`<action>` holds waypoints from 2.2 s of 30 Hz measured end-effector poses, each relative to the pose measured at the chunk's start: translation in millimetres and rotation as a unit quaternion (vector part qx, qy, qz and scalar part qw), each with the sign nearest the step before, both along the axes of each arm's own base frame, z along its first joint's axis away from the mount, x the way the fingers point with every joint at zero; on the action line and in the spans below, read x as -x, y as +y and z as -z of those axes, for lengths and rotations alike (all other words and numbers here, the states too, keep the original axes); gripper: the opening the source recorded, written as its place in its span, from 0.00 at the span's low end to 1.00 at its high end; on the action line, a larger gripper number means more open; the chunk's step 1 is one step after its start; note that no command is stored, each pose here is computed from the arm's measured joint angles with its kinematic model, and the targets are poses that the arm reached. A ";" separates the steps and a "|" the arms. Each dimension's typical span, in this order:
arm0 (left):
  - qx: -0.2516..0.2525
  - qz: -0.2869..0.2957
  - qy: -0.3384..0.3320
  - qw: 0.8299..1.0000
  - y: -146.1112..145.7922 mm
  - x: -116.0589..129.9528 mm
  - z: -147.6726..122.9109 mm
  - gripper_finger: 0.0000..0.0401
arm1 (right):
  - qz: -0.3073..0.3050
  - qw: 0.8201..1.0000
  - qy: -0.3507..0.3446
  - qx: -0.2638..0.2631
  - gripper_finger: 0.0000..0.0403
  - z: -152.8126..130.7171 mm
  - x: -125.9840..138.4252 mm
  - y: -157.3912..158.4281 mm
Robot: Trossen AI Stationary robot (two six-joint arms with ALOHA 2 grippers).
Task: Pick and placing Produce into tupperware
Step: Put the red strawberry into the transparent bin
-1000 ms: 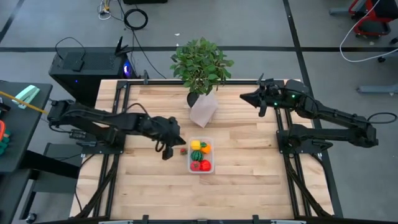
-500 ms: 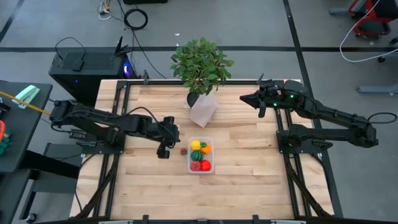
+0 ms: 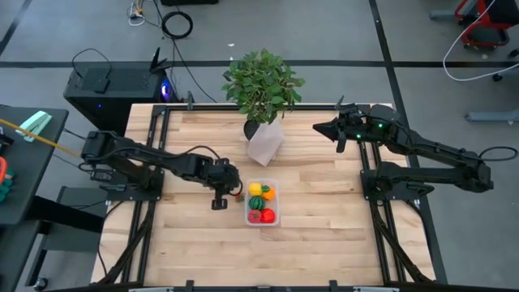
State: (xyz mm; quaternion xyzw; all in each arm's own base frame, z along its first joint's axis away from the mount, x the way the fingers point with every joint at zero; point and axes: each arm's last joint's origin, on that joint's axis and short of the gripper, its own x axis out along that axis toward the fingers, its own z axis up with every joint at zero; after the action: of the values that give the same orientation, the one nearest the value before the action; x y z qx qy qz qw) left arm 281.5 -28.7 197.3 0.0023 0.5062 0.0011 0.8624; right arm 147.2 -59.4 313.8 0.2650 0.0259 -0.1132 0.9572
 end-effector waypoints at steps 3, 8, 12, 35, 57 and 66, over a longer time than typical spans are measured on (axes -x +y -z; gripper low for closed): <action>0.002 -0.002 0.006 1.000 0.7 -4.5 7.6 0.08 | 0.003 1.000 0.000 0.000 0.02 0.0 0.0 -0.1; 0.012 -0.007 -0.010 1.000 4.4 -11.5 10.9 0.18 | 0.003 1.000 0.000 0.000 0.02 0.1 0.0 -0.2; 0.025 -0.037 -0.006 0.999 11.2 -12.0 12.4 0.31 | 0.003 1.000 0.000 0.000 0.02 0.1 0.0 -0.2; 0.078 -0.083 0.024 0.993 8.0 -18.9 31.6 0.69 | 0.003 1.000 0.003 -0.002 0.02 0.7 0.1 -0.2; 0.113 -0.089 0.028 0.989 2.6 -28.5 48.3 0.78 | 0.003 1.000 0.004 -0.002 0.02 0.8 0.1 -0.1; 0.117 -0.086 0.020 0.989 1.7 -31.9 50.9 0.83 | 0.002 1.000 0.006 -0.003 0.02 1.3 0.1 -0.1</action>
State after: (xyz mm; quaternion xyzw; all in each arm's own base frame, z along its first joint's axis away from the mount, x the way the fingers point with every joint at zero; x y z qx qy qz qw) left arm 313.4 -26.9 146.4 -0.1420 0.5182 0.0161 0.8432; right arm 147.1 -59.5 312.5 0.2670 0.0316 -0.1171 0.9560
